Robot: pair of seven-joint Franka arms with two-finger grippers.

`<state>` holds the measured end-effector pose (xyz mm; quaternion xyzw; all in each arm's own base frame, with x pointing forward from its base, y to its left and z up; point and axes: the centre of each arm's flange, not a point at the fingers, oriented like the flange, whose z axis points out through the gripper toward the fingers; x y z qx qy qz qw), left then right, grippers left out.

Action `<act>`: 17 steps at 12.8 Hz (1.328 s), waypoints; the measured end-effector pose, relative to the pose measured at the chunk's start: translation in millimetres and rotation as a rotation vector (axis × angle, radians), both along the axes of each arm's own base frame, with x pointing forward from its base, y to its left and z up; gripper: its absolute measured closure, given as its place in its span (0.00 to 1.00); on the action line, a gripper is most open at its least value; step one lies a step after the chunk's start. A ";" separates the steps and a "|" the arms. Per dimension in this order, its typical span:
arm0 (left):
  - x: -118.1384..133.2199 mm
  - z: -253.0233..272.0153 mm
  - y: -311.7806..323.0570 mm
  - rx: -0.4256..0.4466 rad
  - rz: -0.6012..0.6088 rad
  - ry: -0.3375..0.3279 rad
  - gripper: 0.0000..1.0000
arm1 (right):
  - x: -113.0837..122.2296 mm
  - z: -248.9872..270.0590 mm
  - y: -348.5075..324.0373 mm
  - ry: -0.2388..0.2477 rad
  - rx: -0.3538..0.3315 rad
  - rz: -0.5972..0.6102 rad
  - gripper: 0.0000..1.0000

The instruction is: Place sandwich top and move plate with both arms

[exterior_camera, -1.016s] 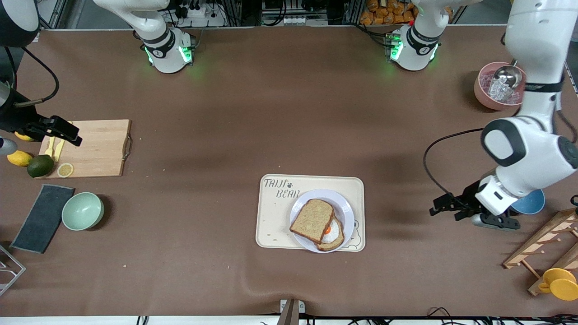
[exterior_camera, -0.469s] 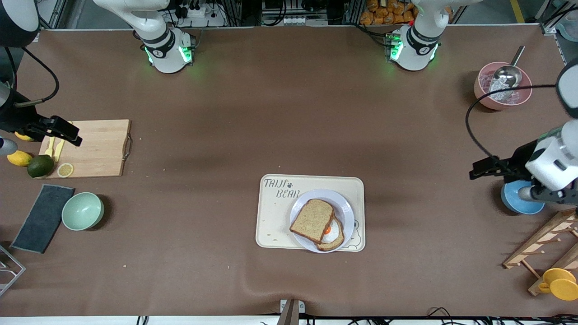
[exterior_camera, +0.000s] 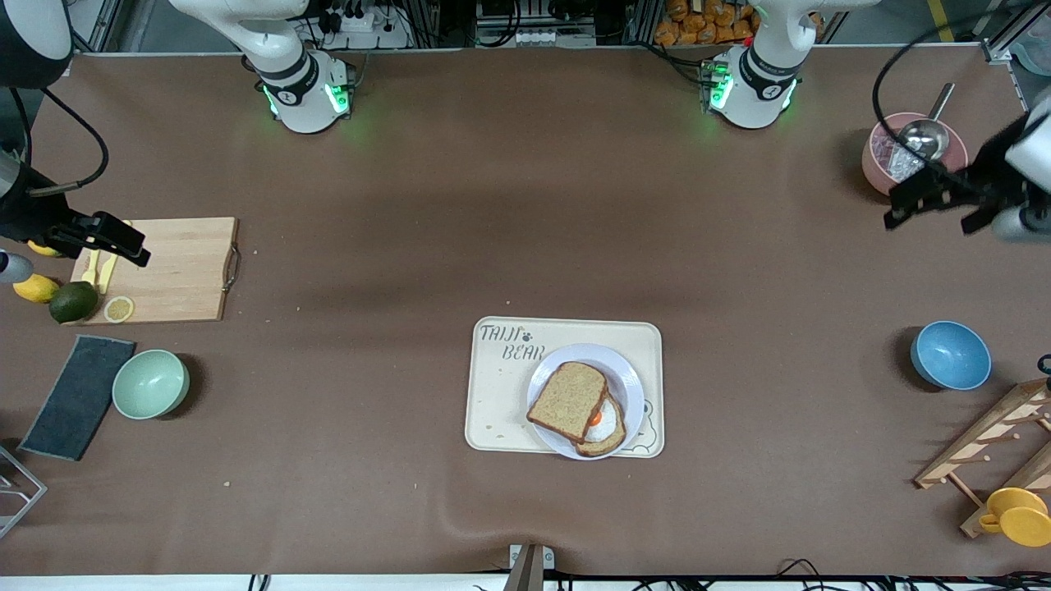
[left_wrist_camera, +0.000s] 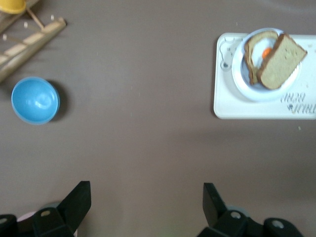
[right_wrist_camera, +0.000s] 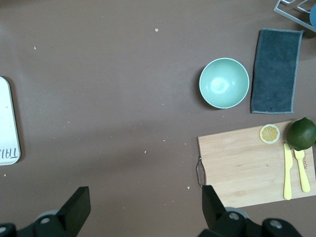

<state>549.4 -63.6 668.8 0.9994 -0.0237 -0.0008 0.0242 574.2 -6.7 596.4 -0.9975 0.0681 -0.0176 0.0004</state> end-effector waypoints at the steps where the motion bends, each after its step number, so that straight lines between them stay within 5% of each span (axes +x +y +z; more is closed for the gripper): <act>1: -12.0 7.1 -3.9 0.003 0.009 0.007 0.00 | 0.1 -0.2 0.0 0.000 0.000 0.000 0.00; 9: -18.4 -9.4 4.5 0.122 0.024 0.021 0.00 | 0.6 -1.3 0.0 0.002 0.000 0.000 0.00; 17: -17.2 -10.8 -1.0 0.097 -0.010 0.022 0.00 | 0.7 -1.6 0.0 0.003 0.000 0.000 0.00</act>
